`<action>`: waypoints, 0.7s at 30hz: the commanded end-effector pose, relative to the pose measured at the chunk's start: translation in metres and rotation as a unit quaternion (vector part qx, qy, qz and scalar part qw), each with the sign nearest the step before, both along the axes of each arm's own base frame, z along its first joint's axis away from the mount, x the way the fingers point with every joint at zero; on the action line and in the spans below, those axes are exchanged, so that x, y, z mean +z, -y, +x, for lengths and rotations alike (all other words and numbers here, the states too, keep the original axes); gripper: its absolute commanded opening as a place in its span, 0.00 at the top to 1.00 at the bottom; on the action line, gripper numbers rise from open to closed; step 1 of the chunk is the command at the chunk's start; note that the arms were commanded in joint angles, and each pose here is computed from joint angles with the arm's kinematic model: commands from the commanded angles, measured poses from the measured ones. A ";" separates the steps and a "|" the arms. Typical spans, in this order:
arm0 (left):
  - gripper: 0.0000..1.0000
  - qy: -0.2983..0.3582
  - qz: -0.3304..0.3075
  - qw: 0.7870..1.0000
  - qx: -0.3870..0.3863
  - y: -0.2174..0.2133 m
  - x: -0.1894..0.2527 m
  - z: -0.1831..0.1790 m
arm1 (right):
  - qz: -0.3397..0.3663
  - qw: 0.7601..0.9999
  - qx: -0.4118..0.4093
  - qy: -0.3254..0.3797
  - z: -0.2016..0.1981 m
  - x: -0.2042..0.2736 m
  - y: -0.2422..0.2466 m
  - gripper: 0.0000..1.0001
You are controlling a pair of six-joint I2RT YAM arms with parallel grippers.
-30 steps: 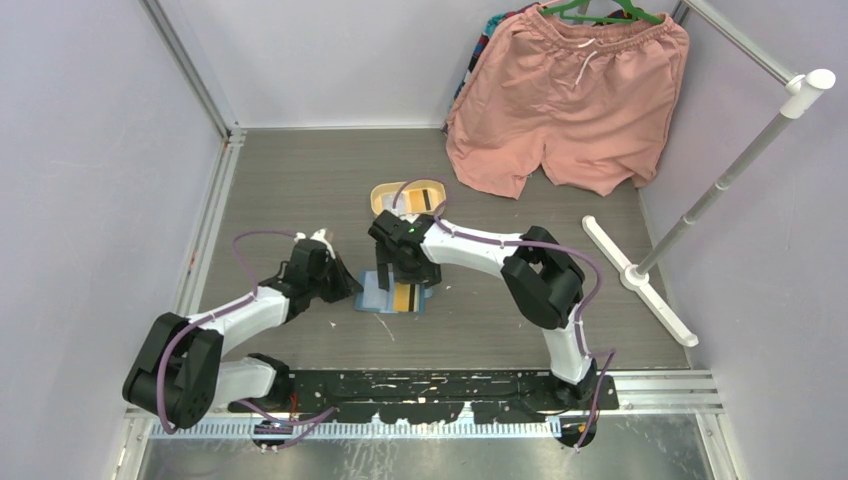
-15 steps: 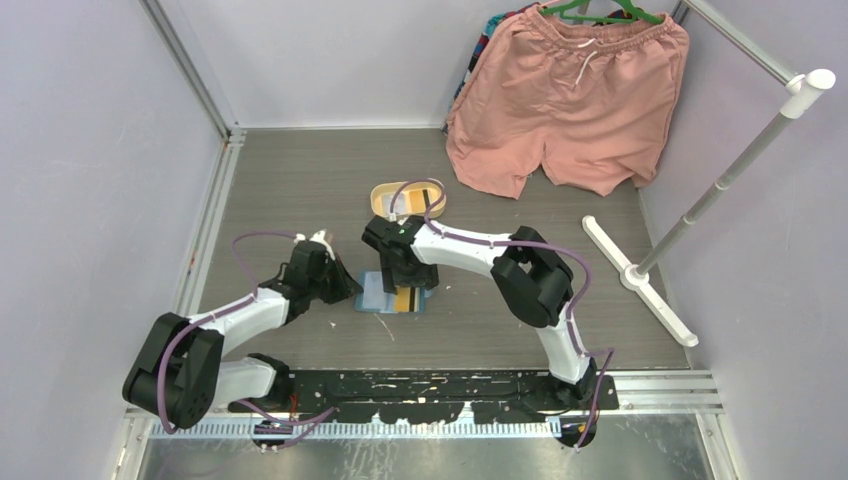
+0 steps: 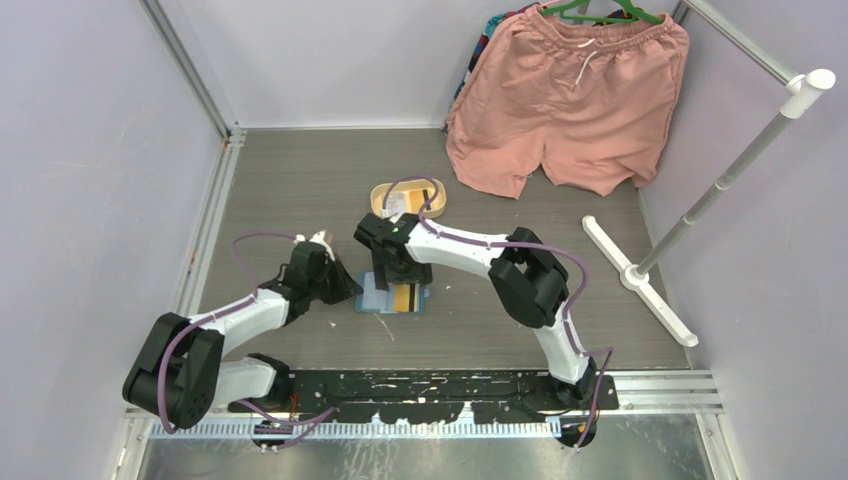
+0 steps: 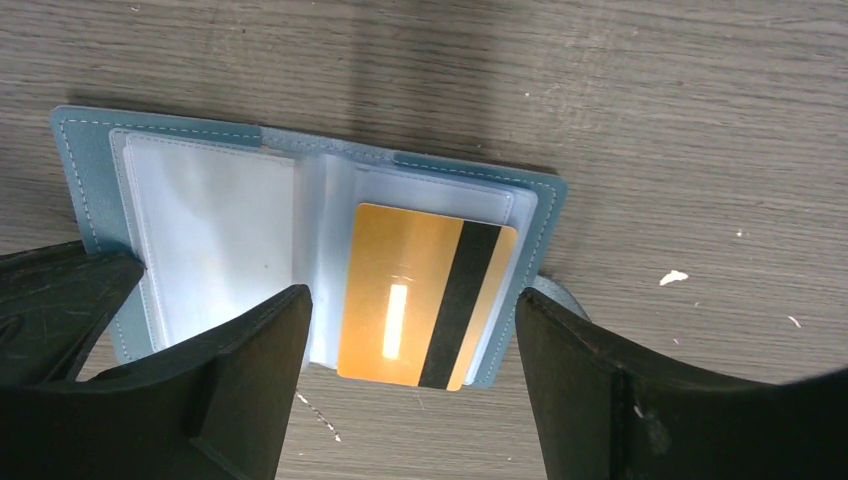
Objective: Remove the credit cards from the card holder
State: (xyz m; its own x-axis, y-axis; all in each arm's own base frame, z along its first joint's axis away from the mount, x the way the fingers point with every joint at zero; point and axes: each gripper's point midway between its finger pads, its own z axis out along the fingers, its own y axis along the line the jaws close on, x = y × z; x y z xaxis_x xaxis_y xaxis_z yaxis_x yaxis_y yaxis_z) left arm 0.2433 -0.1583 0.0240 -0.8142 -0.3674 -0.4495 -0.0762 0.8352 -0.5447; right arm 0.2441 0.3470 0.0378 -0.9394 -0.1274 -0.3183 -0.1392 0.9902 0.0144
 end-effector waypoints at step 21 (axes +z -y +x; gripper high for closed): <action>1.00 -0.001 0.019 1.000 0.001 -0.008 -0.008 -0.004 | -0.040 0.999 -0.011 0.002 0.002 -0.011 0.002 0.51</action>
